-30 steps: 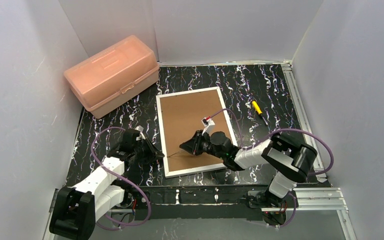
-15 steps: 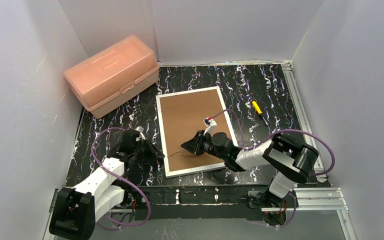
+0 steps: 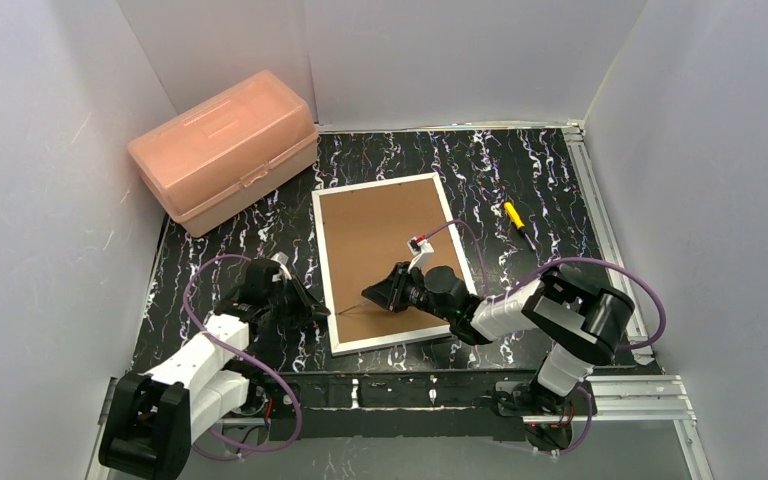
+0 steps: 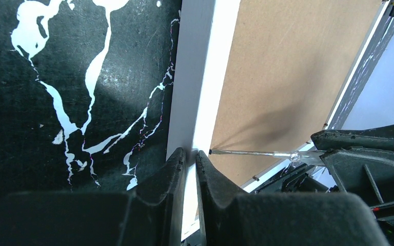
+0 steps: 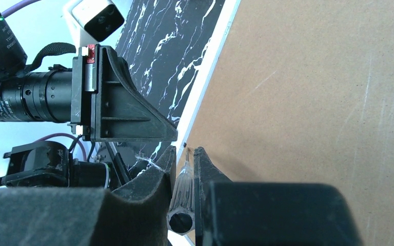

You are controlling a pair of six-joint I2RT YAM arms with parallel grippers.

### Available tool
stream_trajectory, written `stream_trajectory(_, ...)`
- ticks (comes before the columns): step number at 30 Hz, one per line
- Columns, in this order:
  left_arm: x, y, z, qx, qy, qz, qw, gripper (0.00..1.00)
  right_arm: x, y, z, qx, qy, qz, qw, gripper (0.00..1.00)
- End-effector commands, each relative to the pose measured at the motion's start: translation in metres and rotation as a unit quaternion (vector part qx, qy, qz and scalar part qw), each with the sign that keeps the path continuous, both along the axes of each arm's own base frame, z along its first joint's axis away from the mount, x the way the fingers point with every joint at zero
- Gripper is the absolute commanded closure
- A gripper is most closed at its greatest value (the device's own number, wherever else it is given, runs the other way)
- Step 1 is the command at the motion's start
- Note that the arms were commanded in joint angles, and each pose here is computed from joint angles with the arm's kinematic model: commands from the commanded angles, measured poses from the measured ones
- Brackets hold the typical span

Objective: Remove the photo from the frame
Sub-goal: Release the photo frame item from the photo frame.

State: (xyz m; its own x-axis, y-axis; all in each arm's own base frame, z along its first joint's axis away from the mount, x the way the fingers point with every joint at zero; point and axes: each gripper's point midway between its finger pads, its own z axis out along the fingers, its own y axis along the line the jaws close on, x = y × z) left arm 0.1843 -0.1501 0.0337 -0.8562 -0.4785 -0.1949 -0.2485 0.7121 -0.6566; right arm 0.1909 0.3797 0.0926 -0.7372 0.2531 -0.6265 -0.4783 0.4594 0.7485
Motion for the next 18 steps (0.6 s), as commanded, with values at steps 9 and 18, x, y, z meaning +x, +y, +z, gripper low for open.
stream_trajectory(9, -0.0176, 0.0037, -0.0127, 0.013, 0.038, -0.014, 0.999, 0.89, -0.0013, 0.0014, -0.0126, -0.006, -0.004, 0.004, 1.0, 0.99)
stream_trajectory(18, -0.0172, 0.0029, -0.0131, 0.012, 0.039, -0.016, 0.999, 0.89, -0.0032, 0.0021, -0.0154, -0.002, 0.002, 0.007, 1.0, 0.99)
